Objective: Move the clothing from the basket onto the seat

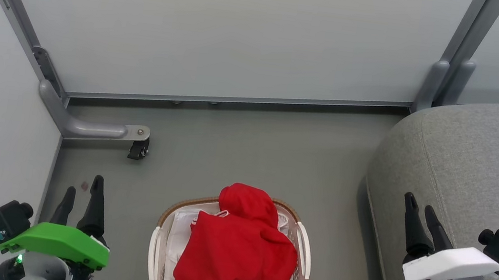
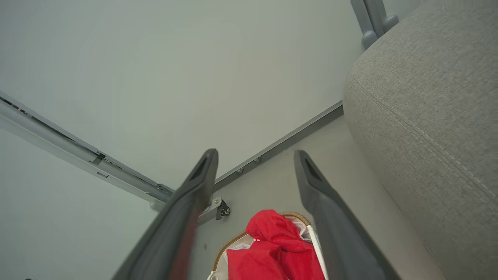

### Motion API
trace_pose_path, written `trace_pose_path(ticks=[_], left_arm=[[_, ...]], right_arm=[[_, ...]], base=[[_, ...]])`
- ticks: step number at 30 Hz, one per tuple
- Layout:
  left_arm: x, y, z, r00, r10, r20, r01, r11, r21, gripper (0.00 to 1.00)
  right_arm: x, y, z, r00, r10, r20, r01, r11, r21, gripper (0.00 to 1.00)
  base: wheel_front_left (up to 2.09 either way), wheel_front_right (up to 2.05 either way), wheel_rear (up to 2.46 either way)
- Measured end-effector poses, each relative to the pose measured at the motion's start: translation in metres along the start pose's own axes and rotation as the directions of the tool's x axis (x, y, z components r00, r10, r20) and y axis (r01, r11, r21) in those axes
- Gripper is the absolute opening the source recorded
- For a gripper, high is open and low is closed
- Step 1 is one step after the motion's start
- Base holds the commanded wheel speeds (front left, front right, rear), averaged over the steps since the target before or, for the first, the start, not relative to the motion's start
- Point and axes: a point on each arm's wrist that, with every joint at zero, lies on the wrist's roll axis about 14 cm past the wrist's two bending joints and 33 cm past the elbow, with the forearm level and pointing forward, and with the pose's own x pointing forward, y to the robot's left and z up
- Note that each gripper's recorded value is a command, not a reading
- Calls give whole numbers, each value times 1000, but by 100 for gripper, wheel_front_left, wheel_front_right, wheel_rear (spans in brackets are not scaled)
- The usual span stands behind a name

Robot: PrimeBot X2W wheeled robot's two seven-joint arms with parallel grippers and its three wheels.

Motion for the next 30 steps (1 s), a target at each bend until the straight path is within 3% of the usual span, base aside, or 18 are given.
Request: trace_pose_path(ticks=[14, 30], left_arm=[[-1, -2, 6, 999, -17, 34, 11, 987, 161, 100], [-1, -19, 23, 991, -89, 95, 51, 936, 348, 100]], right_arm=[[-1, -3, -4, 1000, 0, 0, 0, 984, -178, 100], [7, 16, 13, 996, 69, 58, -42, 925, -377, 100]], base=[[0, 0, 0], [0, 0, 0]])
